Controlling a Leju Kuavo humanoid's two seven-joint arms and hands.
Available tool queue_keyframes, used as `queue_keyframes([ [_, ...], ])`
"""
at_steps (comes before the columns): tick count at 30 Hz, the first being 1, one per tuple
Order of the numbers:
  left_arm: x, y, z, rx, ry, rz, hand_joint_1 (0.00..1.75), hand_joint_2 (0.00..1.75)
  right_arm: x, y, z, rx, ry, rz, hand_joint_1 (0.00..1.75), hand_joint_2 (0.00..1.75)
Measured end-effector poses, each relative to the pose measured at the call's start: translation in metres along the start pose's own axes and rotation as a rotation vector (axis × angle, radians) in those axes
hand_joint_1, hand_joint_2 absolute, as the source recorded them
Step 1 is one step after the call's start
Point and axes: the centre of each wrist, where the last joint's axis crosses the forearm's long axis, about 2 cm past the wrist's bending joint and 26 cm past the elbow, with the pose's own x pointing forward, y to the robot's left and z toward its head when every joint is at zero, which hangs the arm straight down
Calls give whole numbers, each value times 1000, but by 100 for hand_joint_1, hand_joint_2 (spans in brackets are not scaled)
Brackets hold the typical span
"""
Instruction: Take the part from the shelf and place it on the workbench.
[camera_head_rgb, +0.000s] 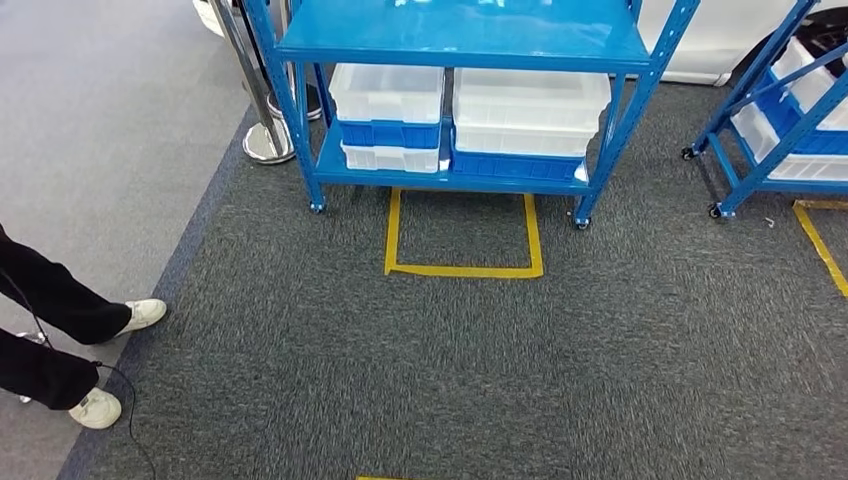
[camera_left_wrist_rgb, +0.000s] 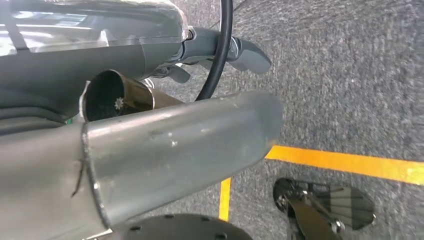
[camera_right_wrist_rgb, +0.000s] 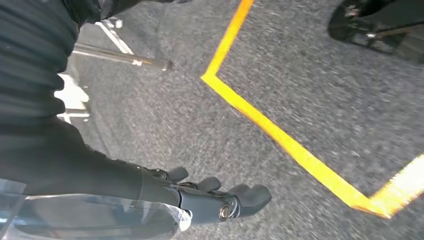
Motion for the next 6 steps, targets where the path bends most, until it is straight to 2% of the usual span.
queue_keyframes([
  [6, 1, 0, 0, 1, -1, 2, 0, 0, 1, 0, 0, 3, -1, 0, 0, 175],
])
